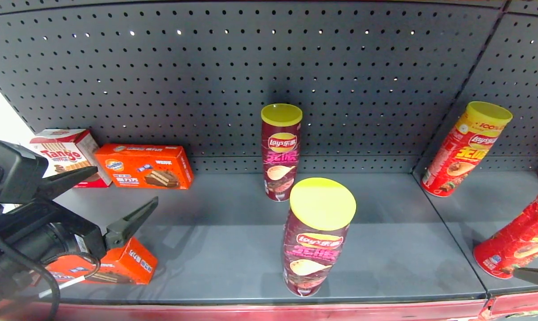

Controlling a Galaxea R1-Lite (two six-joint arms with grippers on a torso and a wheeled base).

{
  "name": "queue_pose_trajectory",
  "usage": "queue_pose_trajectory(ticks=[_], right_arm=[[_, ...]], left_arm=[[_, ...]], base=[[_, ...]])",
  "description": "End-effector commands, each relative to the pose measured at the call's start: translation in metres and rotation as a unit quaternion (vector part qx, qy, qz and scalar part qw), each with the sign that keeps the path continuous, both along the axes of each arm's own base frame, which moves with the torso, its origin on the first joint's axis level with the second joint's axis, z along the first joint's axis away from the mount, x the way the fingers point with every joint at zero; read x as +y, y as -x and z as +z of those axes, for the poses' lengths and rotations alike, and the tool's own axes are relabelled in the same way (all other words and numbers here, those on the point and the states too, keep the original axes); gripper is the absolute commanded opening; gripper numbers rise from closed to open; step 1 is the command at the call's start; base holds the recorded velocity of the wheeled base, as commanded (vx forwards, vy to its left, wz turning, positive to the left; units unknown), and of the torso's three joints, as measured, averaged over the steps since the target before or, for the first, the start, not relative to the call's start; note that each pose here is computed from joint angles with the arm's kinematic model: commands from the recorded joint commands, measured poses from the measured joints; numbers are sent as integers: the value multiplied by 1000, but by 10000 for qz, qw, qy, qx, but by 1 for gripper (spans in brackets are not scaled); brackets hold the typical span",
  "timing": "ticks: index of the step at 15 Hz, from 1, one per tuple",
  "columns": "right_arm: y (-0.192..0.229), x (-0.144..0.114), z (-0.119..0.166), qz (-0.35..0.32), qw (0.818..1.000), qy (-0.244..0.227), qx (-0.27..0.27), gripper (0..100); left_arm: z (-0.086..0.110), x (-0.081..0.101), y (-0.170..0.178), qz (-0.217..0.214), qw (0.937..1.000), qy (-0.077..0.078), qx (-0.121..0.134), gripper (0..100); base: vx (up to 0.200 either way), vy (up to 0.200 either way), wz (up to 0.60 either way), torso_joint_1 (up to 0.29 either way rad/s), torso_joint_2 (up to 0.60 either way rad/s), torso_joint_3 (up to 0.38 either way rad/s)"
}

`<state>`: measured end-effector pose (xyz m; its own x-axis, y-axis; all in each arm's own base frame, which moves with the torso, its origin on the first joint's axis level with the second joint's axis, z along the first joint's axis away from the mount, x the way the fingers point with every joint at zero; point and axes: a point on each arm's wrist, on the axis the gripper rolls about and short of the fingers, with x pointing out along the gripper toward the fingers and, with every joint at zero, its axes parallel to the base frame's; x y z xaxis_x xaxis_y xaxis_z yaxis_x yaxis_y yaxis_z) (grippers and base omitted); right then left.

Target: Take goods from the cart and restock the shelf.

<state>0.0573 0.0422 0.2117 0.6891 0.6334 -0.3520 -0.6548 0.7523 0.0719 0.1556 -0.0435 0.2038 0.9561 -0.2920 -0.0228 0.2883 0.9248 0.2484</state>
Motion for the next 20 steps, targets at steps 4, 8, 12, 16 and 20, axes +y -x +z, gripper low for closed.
queue_pose_trajectory(ticks=[4, 8, 12, 16, 20], right_arm=[[-44, 46, -12, -40, 9973, 655, 335, 100], [-68, 69, -10, -77, 9962, 775, 384, 100], [-89, 92, -3, -58, 9955, 856, 401, 100], [-98, 105, -7, 41, 9939, 990, 482, 100], [-108, 114, -11, 104, 9920, 1164, 479, 100]], left_arm=[[-2, -1, -1, -21, 10000, -14, 53, 100], [-3, -1, -1, -21, 10000, -11, 70, 100], [-3, -1, -1, -37, 10000, -20, 75, 100], [-3, -1, -1, -21, 10000, -18, 68, 100], [-3, -2, 0, -44, 10000, -18, 68, 100]], base=[[0, 0, 0, 0, 0, 0], [0, 0, 0, 0, 0, 0], [0, 0, 0, 0, 0, 0], [0, 0, 0, 0, 0, 0], [0, 0, 0, 0, 0, 0]])
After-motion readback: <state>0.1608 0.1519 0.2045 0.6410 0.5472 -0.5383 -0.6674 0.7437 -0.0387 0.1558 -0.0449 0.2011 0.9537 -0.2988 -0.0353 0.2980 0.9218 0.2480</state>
